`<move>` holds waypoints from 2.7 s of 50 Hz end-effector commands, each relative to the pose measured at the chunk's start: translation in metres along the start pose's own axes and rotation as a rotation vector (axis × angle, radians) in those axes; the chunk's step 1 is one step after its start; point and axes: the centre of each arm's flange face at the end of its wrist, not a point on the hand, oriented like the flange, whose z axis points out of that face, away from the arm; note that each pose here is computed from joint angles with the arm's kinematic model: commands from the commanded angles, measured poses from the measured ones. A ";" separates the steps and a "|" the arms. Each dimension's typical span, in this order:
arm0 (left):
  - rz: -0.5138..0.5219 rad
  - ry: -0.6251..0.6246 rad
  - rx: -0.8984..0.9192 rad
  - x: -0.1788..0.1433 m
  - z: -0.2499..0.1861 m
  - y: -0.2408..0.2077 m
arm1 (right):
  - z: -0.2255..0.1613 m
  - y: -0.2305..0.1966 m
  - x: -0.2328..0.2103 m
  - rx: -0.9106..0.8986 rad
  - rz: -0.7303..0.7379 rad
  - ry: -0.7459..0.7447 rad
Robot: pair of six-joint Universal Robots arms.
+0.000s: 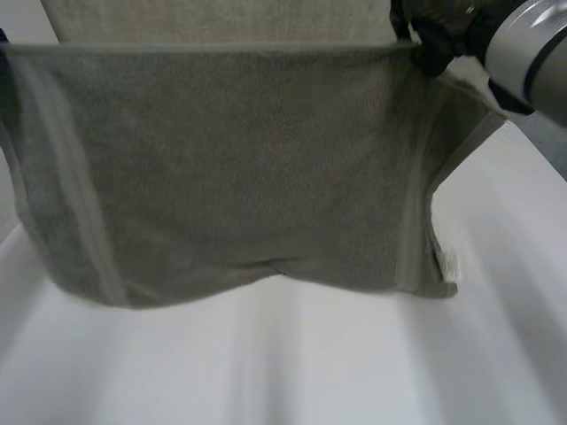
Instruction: Fold the towel.
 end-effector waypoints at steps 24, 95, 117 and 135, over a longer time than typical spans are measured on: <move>0.071 -0.037 0.291 0.022 0.124 -0.024 | 0.087 -0.029 0.020 0.485 -0.154 0.284; 0.032 -0.044 -0.341 -0.020 -0.015 0.171 | 0.023 0.245 -0.102 -0.352 0.096 -0.019; 0.028 -0.045 -0.349 -0.020 -0.016 0.172 | 0.029 0.251 -0.103 -0.331 0.228 0.015; -0.025 -0.044 -0.280 -0.017 -0.009 0.142 | 0.043 0.206 -0.042 -0.200 0.276 0.142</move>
